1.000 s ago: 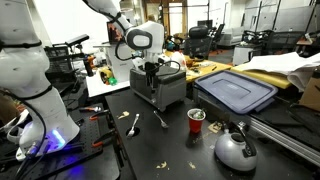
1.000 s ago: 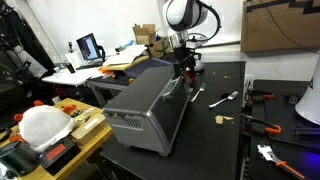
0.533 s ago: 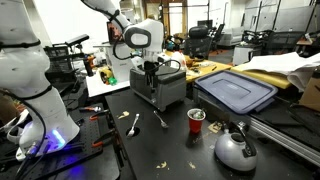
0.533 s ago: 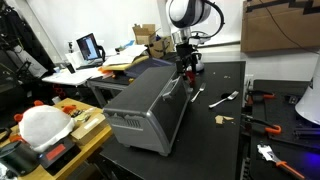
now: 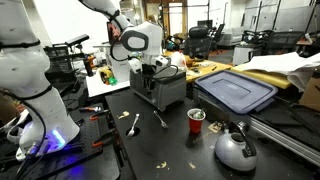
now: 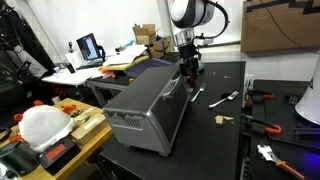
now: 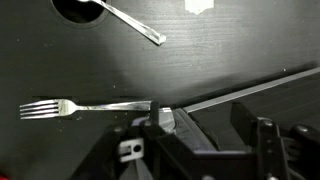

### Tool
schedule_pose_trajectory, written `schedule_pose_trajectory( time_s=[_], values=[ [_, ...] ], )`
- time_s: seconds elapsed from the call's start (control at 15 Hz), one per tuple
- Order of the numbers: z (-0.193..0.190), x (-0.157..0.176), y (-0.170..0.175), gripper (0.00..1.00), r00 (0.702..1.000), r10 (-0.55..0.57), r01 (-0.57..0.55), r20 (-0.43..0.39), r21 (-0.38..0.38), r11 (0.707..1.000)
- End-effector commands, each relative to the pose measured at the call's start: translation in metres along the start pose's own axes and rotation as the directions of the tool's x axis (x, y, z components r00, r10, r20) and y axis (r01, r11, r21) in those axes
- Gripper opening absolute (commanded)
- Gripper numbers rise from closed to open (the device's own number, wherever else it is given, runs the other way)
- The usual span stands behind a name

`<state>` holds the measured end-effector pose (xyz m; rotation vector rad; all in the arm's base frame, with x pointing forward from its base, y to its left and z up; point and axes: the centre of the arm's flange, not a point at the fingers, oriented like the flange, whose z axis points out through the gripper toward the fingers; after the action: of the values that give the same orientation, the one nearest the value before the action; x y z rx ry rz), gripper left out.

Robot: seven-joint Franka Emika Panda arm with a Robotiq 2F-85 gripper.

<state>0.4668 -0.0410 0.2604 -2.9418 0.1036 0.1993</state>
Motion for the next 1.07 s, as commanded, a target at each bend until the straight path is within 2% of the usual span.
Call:
schedule_pose_trajectory(
  time_s=[0.0,0.27,0.4,0.47,0.6,1.0],
  values=[
    [0.006,-0.007,0.005,0.42,1.000,-0.012,0.012,-0.006,0.038,0.999],
    [0.005,-0.006,0.004,0.14,1.000,0.001,0.001,-0.025,0.048,0.999],
    [0.001,-0.006,0.002,0.01,0.999,-0.002,0.003,-0.033,0.028,1.000],
    [-0.002,-0.006,0.001,0.36,0.999,-0.006,0.007,-0.033,0.017,1.000],
    [-0.007,-0.006,-0.001,0.38,0.999,-0.024,0.023,-0.035,-0.011,1.000],
    [-0.015,0.000,-0.006,0.81,0.995,-0.092,0.088,-0.041,-0.086,0.992]
  ],
)
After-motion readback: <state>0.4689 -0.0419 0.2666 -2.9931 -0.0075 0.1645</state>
